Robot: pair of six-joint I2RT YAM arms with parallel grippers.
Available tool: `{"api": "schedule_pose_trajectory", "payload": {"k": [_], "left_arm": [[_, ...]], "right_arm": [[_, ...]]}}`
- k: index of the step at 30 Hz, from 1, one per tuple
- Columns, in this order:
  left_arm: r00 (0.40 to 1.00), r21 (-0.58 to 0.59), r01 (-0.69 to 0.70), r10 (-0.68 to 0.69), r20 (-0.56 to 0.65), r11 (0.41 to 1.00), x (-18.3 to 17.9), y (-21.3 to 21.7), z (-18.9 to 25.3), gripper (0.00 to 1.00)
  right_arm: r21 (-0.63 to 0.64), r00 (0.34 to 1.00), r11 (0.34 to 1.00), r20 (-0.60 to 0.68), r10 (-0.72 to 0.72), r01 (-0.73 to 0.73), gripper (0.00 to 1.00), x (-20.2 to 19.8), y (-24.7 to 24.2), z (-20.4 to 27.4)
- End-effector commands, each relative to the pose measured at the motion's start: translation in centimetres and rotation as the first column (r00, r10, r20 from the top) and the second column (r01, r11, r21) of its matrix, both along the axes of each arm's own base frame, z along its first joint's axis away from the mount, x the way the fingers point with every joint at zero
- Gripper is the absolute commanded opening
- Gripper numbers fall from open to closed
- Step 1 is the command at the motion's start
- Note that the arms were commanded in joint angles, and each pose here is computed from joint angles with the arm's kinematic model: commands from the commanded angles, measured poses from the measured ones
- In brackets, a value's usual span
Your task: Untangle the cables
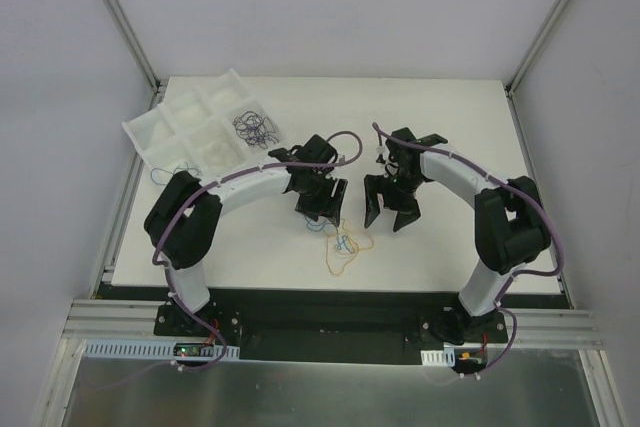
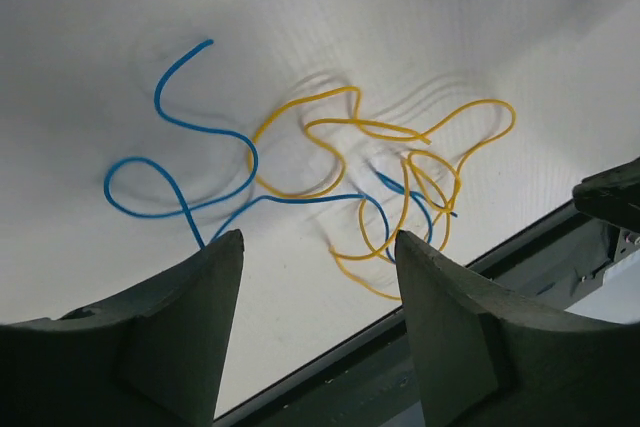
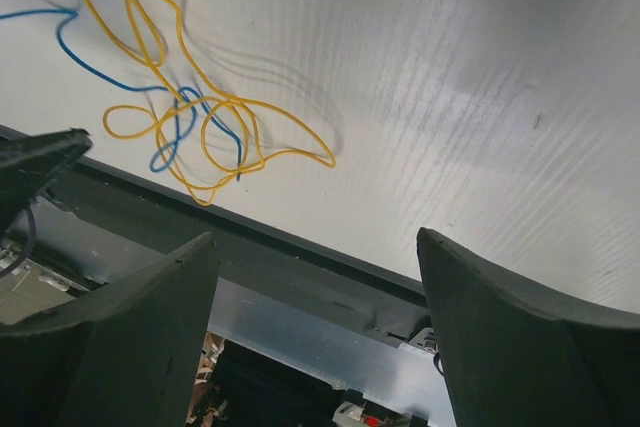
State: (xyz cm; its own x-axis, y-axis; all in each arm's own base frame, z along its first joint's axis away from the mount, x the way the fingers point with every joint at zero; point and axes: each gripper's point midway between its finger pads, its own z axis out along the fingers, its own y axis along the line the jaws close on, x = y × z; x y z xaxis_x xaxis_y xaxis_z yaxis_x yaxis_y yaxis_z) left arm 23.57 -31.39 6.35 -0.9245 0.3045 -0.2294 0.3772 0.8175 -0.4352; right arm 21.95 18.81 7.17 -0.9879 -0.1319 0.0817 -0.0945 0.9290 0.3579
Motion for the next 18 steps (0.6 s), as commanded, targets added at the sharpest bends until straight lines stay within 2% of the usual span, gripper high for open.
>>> {"api": "schedule_pose_trajectory", "payload": {"k": [1,6,9,12,15,18], "left_arm": [[0.982,0.062,-0.130,0.120,0.144,0.990,1.4,3.0,2.3,0.65],[0.981,0.110,-0.170,0.157,0.113,0.979,0.9,3.9,0.9,0.63],[0.967,0.125,-0.195,0.170,0.188,0.973,1.9,4.6,1.8,0.59],[0.931,0.131,-0.259,0.211,0.298,0.957,3.1,6.2,3.8,0.68],[0.919,0.130,-0.263,0.208,0.335,0.956,3.0,7.0,4.3,0.79],[0.927,0.181,-0.263,0.196,0.320,0.948,2.6,8.3,2.6,0.82]], "right_arm": [[0.068,0.999,0.997,0.045,0.025,-0.028,0.82,-0.6,0.5,1.3],[0.072,0.999,0.997,0.036,0.029,-0.031,0.82,-0.5,0.7,1.2],[0.077,0.999,0.996,0.037,0.032,-0.034,0.82,-0.3,0.9,1.4],[0.084,0.999,0.996,0.026,0.034,-0.036,0.82,-0.4,1.0,1.2],[0.086,0.999,0.996,0.019,0.034,-0.036,0.82,-0.4,1.1,1.1],[0.092,0.999,0.995,0.018,0.036,-0.038,0.82,-0.3,1.3,1.1]]}}
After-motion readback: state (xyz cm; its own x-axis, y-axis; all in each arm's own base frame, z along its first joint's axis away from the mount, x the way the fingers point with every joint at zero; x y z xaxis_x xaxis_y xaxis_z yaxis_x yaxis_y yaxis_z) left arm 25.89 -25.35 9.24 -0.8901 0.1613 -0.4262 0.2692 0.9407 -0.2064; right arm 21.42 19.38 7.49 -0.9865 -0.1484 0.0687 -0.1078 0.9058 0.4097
